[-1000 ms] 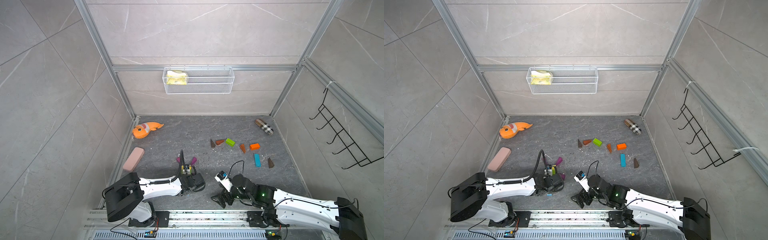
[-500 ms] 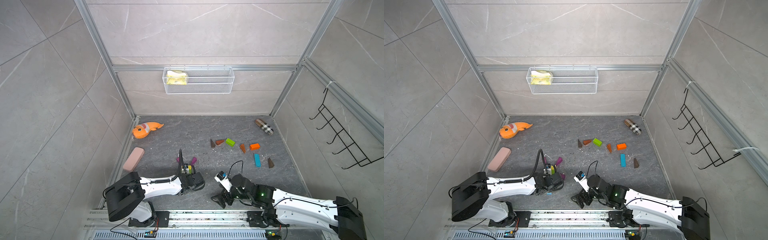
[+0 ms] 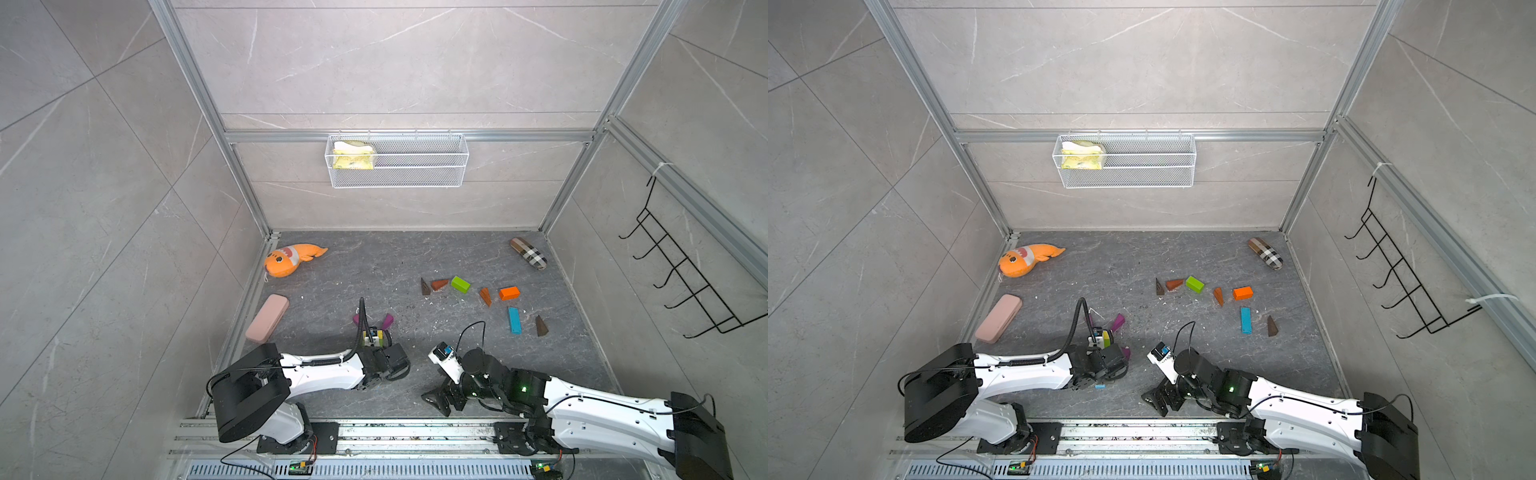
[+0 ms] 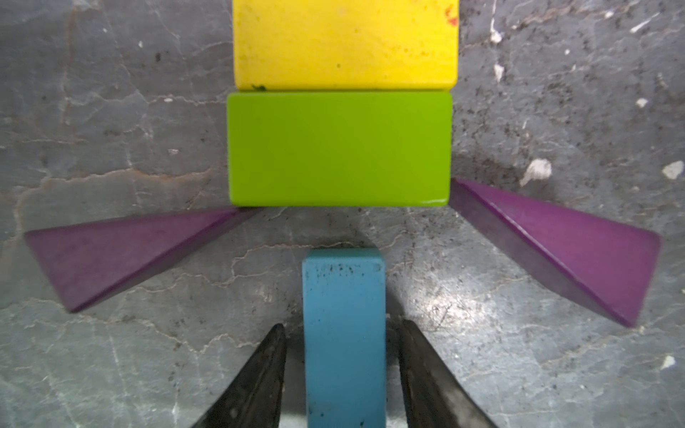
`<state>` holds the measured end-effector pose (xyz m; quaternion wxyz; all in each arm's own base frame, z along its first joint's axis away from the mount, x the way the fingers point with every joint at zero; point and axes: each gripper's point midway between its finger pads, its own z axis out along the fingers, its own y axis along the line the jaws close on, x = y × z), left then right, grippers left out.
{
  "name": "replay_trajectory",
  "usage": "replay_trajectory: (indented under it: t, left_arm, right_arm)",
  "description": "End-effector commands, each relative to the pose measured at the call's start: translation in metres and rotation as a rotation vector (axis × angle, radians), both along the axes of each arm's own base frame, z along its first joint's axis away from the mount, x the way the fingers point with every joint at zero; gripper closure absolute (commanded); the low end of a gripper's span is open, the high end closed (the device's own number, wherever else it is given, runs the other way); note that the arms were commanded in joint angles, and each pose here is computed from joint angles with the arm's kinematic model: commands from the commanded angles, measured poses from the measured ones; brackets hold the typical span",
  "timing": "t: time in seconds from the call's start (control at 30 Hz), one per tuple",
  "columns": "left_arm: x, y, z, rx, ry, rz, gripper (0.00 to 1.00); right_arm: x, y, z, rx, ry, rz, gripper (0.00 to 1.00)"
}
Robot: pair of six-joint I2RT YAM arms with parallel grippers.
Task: Assemble a small pinwheel with building blocks
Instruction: Assemble the building block at the center of the board.
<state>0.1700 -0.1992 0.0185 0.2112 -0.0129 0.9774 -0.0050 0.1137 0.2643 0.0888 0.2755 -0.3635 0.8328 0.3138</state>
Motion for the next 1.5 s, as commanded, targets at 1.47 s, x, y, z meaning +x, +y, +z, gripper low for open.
replay_trajectory:
  t: [1.47]
  left_arm:
    - [-0.009,0.0,0.002,0.009,0.026,0.022,0.59]
  right_arm:
    - [-0.002,0.008,-0.007,-0.015,0.035,0.013,0.01]
